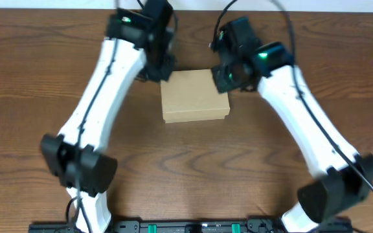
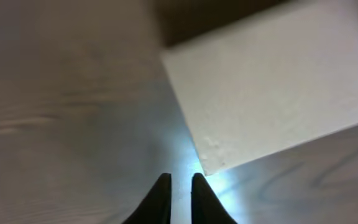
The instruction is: Pack container
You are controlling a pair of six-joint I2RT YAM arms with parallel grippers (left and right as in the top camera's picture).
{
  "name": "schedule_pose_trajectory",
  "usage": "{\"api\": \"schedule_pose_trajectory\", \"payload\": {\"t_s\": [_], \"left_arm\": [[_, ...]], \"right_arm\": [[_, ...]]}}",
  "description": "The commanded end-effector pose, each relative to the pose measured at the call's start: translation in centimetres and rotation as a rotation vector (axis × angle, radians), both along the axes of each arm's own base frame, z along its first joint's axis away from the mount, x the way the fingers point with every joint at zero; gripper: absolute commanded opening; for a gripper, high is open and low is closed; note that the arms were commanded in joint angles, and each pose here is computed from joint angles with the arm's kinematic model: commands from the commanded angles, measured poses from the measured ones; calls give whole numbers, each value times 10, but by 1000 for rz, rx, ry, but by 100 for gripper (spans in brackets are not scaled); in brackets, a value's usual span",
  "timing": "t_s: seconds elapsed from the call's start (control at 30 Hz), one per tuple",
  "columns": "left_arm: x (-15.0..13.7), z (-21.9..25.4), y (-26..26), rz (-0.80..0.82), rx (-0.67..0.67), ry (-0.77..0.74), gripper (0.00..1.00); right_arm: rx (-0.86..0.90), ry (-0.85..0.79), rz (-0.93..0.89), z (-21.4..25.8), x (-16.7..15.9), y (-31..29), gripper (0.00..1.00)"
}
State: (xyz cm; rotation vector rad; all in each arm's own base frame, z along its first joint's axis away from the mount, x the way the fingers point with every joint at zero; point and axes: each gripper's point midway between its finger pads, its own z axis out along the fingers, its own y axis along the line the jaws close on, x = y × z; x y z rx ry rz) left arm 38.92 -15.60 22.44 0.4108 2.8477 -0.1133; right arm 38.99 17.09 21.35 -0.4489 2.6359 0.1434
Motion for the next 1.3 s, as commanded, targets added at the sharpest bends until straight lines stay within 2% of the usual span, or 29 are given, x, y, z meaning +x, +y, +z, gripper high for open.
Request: {"api": "schedule_pose_trajectory", "payload": {"t_s": [0.0,0.23,0.3,0.33,0.37,0.4,0.47,0.5,0.57,0.83,1.27], "left_arm": [[4,71,41,112,-4,-192,14],[-12,129,120,303,-6,-333,21],[-18,137,134,341,-4,-351,27],[-20,140,141,357,-2,-360,36],[-23,142,145,369,-1,-365,48],[-24,144,149,379,-2,-369,61],[-28,146,155,394,4,-373,82],[-29,147,156,397,8,-375,97],[-30,147,158,403,21,-375,95],[-35,144,172,431,101,-363,95],[-35,144,172,435,100,-363,95]], "right_arm": [[-25,-210,-132,74,10,-39,1],[1,-392,-281,145,3,-99,1],[10,-428,-317,158,0,-113,2],[13,-444,-330,163,-1,-119,8],[17,-462,-344,169,-3,-124,14],[21,-472,-352,172,-5,-128,26],[29,-493,-357,180,-8,-130,55],[32,-500,-357,182,-10,-131,67],[34,-506,-358,185,-12,-131,99],[32,-501,-356,184,-14,-131,99],[10,-440,-353,171,-23,-133,99]]}}
